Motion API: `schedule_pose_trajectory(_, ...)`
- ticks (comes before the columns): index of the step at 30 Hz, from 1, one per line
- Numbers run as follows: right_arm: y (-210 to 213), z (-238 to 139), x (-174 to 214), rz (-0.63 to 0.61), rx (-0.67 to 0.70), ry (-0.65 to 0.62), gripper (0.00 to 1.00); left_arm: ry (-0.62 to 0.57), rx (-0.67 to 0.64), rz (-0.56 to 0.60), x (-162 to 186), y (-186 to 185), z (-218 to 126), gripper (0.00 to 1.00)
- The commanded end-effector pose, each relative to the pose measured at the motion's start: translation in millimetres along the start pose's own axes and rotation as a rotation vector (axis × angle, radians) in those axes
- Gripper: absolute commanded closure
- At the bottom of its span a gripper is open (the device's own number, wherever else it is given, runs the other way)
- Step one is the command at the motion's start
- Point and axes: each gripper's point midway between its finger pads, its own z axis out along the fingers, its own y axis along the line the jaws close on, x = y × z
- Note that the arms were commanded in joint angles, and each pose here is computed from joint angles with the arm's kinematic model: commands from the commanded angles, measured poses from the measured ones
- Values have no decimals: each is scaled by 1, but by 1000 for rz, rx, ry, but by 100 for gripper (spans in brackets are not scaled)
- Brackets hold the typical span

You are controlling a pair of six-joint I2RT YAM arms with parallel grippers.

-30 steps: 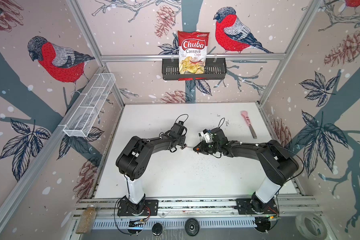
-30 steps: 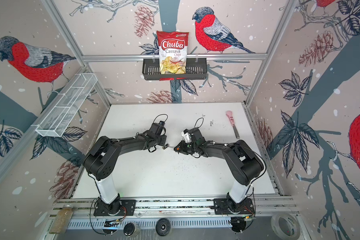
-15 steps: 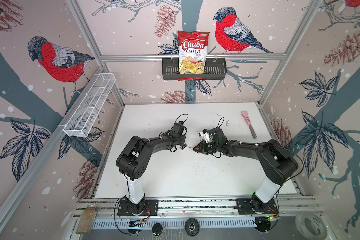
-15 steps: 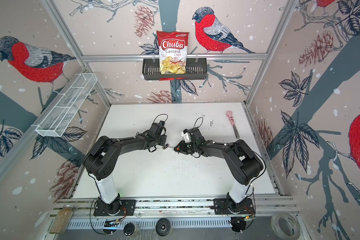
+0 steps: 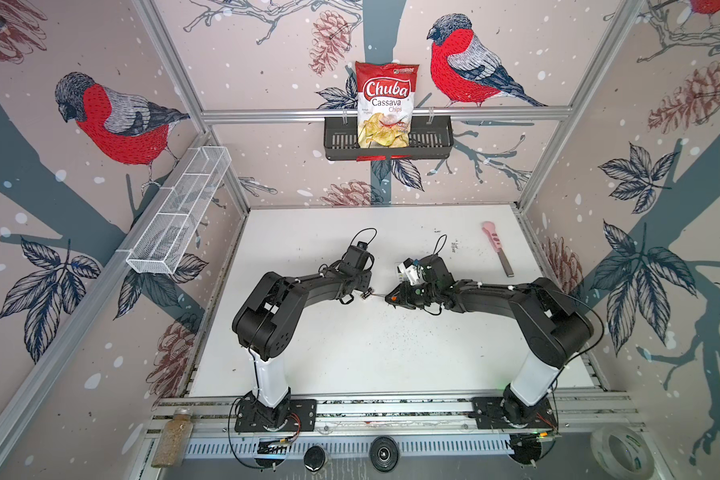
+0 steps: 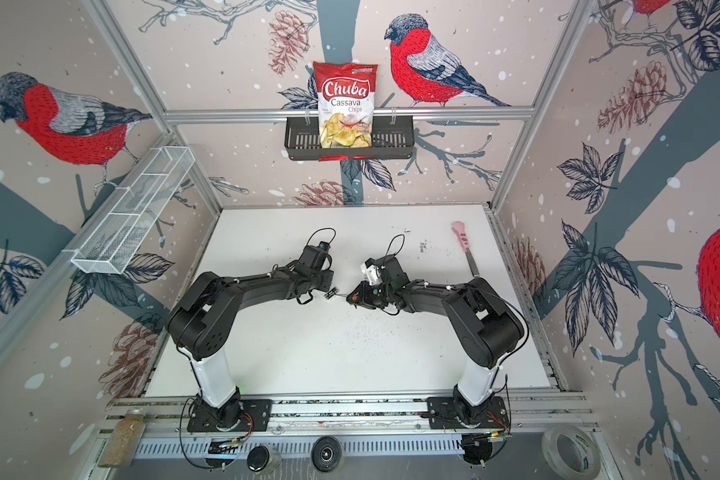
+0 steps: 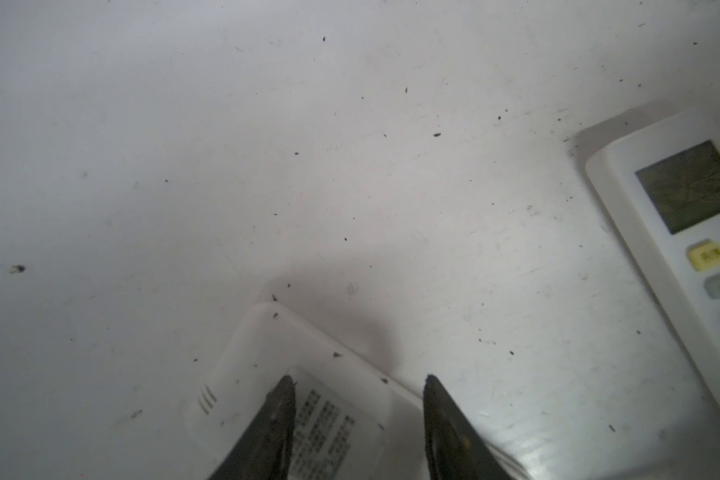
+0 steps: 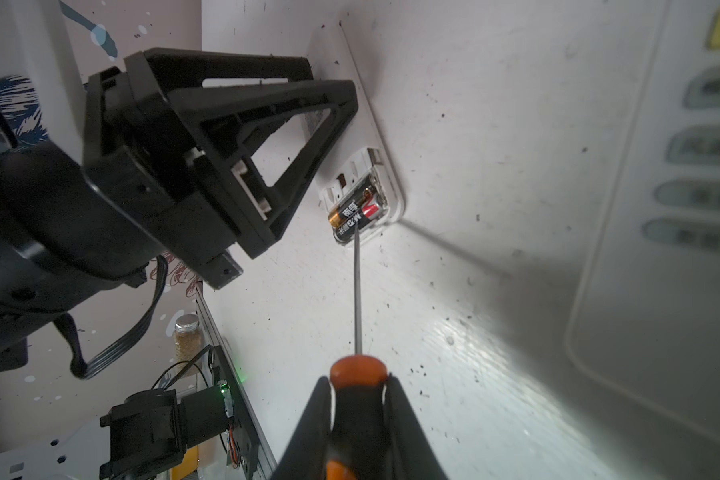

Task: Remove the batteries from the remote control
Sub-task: 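Pry the first battery out with the screwdriver tip in the right gripper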

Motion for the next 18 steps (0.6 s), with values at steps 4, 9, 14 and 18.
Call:
schedule_pose_trajectory(4,-1,-1,-2,-14,13,-15,99,170,26,6,45,-1,1,51)
schedule_pose_trajectory(9,-1,-1,-1,-15,18,-14,99,170,27,4,45,-2,0,51)
schedule_pose_trajectory(14,-2,-1,0,-14,25,-9,99,173,27,2,46,-2,1,51)
schedule_pose_trajectory(18,-4,0,0,-15,38,-2,99,173,28,2,46,-2,1,51)
